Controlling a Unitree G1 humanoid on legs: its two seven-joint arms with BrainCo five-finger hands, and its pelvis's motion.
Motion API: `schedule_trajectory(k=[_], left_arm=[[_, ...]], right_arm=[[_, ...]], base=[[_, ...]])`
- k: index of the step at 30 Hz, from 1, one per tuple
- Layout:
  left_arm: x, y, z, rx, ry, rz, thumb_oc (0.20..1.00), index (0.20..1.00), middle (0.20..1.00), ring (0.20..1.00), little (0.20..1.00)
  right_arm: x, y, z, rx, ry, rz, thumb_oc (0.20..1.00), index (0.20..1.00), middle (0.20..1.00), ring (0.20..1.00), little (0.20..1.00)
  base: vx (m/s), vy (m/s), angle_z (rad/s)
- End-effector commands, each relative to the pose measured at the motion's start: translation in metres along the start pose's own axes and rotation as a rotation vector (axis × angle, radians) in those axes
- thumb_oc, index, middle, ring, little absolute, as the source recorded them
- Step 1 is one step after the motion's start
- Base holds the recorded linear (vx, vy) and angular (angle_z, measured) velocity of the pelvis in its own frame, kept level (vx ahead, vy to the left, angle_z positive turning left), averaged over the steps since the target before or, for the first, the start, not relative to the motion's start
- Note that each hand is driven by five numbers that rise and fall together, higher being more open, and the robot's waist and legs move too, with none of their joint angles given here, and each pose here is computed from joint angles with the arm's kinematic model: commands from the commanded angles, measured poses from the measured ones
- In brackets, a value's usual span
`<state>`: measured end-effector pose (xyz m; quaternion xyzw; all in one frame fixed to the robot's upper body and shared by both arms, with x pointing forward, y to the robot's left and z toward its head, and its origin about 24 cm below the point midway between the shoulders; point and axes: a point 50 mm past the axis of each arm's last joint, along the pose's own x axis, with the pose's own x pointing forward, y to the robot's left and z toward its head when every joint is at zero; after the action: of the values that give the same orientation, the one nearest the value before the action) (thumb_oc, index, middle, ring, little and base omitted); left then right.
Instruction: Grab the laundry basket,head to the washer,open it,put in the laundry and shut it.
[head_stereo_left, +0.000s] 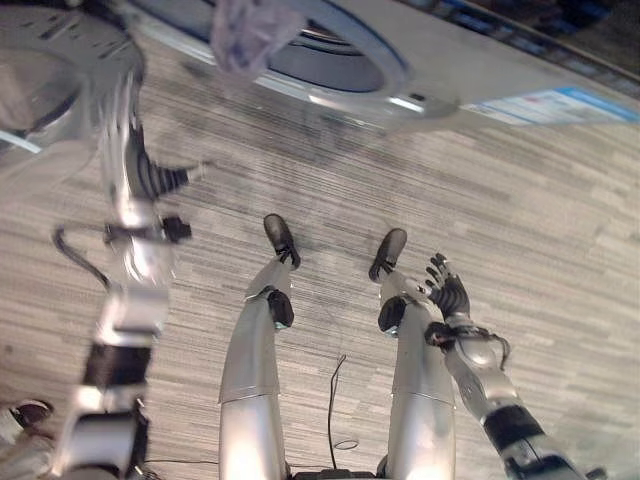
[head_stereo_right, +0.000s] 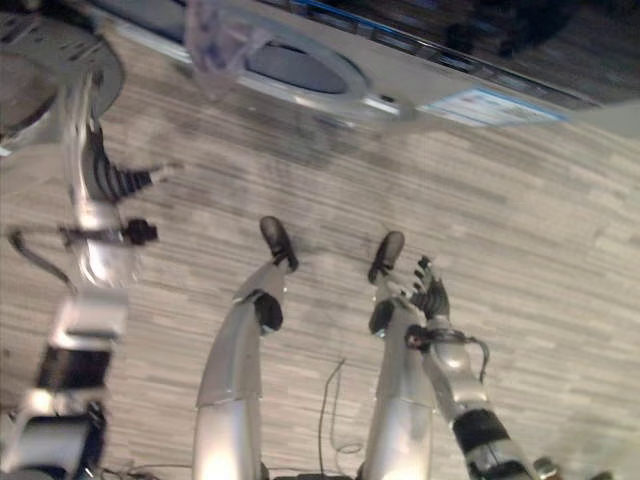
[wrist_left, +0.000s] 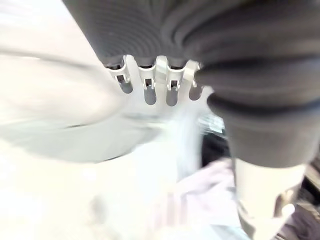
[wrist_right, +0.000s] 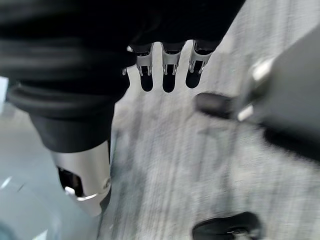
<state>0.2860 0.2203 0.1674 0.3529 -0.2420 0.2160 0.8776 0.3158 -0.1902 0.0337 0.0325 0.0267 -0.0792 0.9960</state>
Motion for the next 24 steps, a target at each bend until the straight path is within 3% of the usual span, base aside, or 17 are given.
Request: schedule_trajectory(k=[1,11,15,19,24], left_arm=[[0.017,-0.007,0.03,-0.136,-0.17,-0.05,1.0,1.0,1.0,1.0,1.0],[-0.064,-0.045,-0.018,-0.286,0.095,-0.422,1.0,1.0,1.0,1.0,1.0],[-0.07,-0.053,-0.014,-0.315,0.097,-0.468,1.0,1.0,1.0,1.0,1.0],[-0.073,-0.061,-0.008,-0.361,0.096,-0.496,1.0,1.0,1.0,1.0,1.0],[-0.073,-0.061,-0.001,-0.415,0.078,-0.48,1.0,1.0,1.0,1.0,1.0]], right_arm=[[0.007,-0.009,0.021,-0.014,-0.08,-0.098,1.0,1.0,1.0,1.0,1.0],[0.068,-0.027,0.111,0.05,-0.208,-0.311,1.0,1.0,1.0,1.0,1.0],[0.073,-0.03,0.113,0.09,-0.18,-0.33,1.0,1.0,1.0,1.0,1.0],[0.074,-0.007,0.082,0.153,-0.044,-0.287,1.0,1.0,1.0,1.0,1.0],[0.078,0.007,0.081,0.229,-0.007,-0.275,1.0,1.0,1.0,1.0,1.0]], base=[[-0.01,-0.093,0.34],[0.01,-0.092,0.34],[0.04,-0.037,0.38],[0.04,0.005,0.3],[0.05,0.01,0.18]])
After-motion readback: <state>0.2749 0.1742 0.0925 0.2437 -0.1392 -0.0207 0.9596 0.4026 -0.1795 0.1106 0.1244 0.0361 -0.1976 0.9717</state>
